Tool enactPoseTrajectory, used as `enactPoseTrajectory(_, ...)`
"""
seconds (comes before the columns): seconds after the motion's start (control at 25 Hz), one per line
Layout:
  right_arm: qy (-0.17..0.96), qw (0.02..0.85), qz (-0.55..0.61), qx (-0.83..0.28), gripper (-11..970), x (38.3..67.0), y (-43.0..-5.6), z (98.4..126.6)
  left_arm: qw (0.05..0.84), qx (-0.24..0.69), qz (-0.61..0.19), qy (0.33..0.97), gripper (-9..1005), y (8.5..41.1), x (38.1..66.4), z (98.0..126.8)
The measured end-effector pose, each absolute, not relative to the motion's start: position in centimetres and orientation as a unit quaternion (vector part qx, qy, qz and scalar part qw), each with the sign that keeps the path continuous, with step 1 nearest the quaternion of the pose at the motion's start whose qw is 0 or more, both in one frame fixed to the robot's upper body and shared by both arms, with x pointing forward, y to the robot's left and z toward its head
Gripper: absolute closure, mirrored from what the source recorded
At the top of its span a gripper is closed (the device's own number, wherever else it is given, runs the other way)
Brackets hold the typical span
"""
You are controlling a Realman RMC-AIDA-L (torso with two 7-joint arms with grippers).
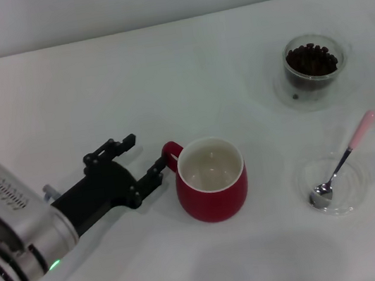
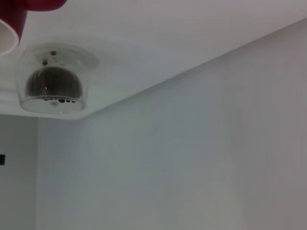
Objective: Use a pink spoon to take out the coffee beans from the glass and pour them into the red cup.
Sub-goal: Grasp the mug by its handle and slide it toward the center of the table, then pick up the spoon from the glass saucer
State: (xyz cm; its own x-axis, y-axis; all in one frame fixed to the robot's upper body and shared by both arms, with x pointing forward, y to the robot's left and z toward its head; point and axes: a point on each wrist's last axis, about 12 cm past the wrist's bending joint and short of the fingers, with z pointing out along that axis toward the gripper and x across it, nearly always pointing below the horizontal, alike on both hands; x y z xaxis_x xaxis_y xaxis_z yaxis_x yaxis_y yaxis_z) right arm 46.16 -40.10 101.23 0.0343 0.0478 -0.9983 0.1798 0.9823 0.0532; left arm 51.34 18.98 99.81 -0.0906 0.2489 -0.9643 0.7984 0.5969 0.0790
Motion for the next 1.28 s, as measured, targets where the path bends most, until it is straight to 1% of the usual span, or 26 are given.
enactPoseTrajectory(0.16, 0.694, 0.714, -0.047, 0.082, 90, 46.1, -40.1, 101.2, 0.569, 0.363, -0.25, 0.693, 330, 19.8, 50.4, 99.6)
enactPoseTrajectory(0.32, 0.695, 0.713, -0.047, 0.082, 91, 46.0, -40.1, 101.1, 0.58, 0.351, -0.249, 0.691, 330, 21.0, 49.3, 99.4)
enactPoseTrajectory(0.72, 0.697, 0.71, -0.046, 0.085, 91, 45.3, -40.1, 100.9, 0.596, 0.331, -0.25, 0.687, 331, 22.6, 47.5, 99.1)
enactPoseTrajectory(0.84, 0.697, 0.71, -0.047, 0.086, 90, 45.2, -40.2, 100.8, 0.607, 0.309, -0.251, 0.688, 332, 23.2, 46.7, 99.0)
enactPoseTrajectory(1.12, 0.718, 0.691, -0.037, 0.077, 90, 45.1, -40.2, 100.3, 0.635, 0.263, -0.227, 0.69, 330, 24.9, 46.2, 99.2)
enactPoseTrajectory(1.28, 0.741, 0.666, 0.001, 0.088, 90, 45.3, -41.2, 100.1, 0.648, 0.251, -0.217, 0.686, 330, 25.6, 46.2, 99.5)
